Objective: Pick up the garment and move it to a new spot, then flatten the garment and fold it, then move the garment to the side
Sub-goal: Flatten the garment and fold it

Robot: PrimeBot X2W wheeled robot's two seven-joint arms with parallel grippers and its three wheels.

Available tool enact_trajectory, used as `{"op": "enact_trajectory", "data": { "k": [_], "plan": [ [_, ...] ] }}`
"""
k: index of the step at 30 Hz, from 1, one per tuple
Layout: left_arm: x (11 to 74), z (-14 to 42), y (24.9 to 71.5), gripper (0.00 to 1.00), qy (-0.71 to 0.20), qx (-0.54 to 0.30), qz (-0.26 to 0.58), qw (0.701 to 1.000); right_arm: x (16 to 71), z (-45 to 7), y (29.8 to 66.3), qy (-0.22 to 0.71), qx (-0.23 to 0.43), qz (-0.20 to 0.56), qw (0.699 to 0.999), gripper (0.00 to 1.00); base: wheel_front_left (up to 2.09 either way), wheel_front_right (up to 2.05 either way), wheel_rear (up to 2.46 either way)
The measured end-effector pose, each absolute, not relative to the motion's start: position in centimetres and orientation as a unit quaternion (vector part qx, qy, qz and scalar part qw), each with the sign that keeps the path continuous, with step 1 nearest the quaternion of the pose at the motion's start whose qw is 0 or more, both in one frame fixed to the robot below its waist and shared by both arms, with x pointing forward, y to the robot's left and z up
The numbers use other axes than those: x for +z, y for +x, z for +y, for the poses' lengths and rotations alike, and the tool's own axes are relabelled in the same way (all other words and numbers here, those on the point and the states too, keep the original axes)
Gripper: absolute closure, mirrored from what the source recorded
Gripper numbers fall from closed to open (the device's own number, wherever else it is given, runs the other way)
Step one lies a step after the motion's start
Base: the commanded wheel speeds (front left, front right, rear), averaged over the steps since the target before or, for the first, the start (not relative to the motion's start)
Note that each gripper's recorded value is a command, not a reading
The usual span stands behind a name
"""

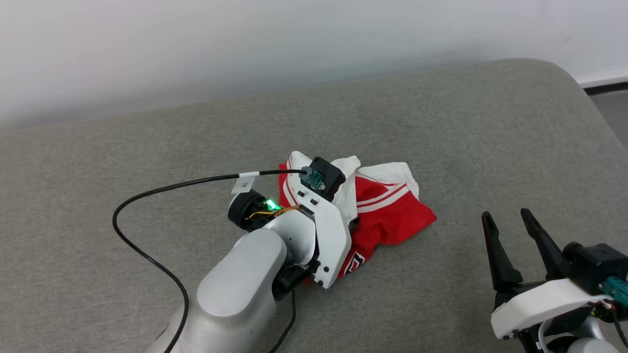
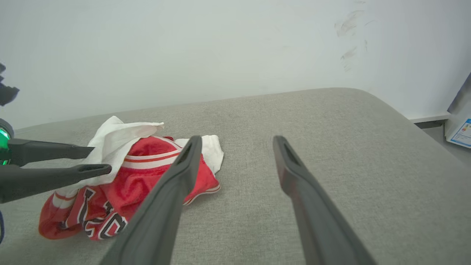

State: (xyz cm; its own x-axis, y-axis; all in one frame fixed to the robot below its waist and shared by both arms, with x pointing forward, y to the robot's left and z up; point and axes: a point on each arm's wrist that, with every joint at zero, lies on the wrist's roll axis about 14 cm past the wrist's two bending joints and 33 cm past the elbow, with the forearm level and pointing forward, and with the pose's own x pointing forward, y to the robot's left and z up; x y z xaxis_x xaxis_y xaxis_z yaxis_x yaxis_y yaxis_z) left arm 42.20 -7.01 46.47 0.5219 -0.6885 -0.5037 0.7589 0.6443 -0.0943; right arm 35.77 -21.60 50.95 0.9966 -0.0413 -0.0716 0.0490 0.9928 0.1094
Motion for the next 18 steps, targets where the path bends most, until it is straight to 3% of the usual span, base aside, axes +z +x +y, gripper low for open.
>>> {"op": "enact_trajectory", "data": {
  "k": [3,4,5,6,12,18],
  "plan": [
    [44.7,-7.1,41.9,0.02,0.087,-0.423,0.294,0.852,50.4,-22.3,35.5,0.058,-0.034,0.040,0.997,0.00,0.00,0.00,0.00],
    [44.5,-7.0,42.0,0.49,0.091,-0.424,0.300,0.850,50.4,-22.4,35.5,0.058,-0.037,0.039,0.997,0.00,0.00,0.00,0.00],
    [44.5,-7.1,42.1,0.78,0.091,-0.426,0.300,0.849,50.3,-22.6,35.5,0.058,-0.039,0.041,0.997,0.00,0.00,0.00,0.00],
    [44.5,-7.1,42.2,1.00,0.093,-0.427,0.297,0.849,50.3,-22.7,35.5,0.060,-0.040,0.040,0.997,0.00,0.00,0.00,0.00],
    [45.4,-6.9,42.9,1.00,0.097,-0.427,0.276,0.856,50.2,-22.8,35.7,0.063,-0.042,0.037,0.996,0.00,0.00,0.00,0.00],
    [50.7,-4.4,46.0,1.00,0.052,-0.377,0.174,0.908,50.4,-21.7,36.8,0.064,-0.023,0.033,0.997,0.00,0.00,0.00,0.00]
  ]
}}
